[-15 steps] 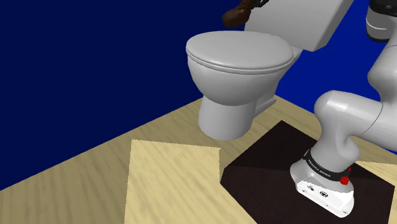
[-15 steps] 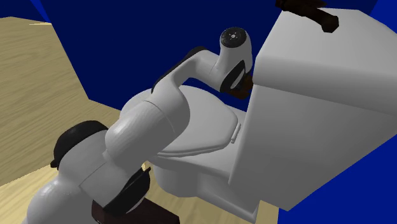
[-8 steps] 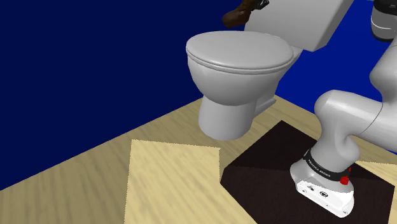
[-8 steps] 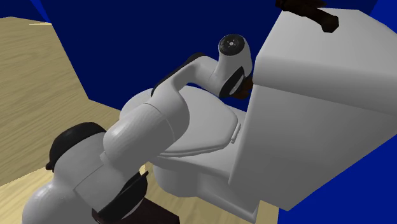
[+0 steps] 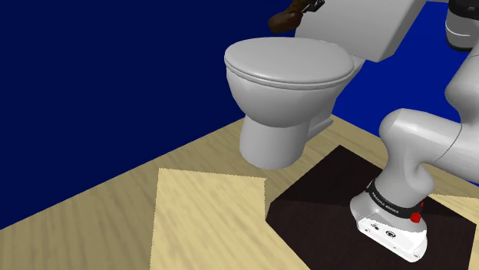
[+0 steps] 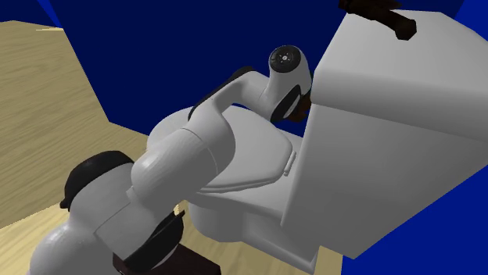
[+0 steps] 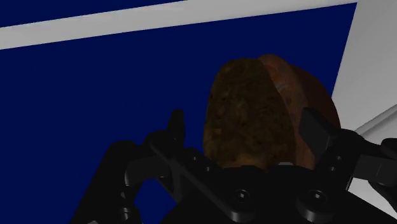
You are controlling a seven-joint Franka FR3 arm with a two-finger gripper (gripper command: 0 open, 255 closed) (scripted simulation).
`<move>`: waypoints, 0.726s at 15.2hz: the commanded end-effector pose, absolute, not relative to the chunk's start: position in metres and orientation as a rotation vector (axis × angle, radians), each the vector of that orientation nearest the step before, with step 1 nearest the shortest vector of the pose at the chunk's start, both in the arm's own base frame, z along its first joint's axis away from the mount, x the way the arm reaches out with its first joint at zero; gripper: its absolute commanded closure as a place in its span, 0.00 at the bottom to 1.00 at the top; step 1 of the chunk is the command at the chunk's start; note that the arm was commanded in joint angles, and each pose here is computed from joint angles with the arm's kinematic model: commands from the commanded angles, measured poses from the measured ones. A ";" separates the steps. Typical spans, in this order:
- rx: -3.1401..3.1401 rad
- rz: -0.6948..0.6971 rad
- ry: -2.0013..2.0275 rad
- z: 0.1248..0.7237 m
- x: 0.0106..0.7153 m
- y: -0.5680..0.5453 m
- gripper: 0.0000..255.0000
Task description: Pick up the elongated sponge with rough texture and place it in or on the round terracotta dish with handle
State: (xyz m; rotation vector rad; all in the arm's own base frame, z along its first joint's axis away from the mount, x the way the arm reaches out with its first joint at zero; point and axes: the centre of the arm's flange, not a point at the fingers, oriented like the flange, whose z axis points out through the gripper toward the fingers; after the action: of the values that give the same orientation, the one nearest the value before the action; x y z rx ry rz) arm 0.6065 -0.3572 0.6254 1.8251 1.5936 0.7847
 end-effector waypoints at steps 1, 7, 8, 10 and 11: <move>1.896 0.737 1.675 0.604 0.608 -0.359 0.00; 1.897 0.736 1.674 0.646 0.575 -0.349 0.00; 1.897 0.736 1.674 0.646 0.575 -0.349 0.00; 1.897 0.736 1.674 0.646 0.575 -0.349 0.00; 1.897 0.736 1.674 0.646 0.575 -0.349 0.00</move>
State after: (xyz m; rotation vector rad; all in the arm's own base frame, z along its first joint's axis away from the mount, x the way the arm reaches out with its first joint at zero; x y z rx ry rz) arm 0.5750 -0.3486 0.6461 1.8969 1.6732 0.7364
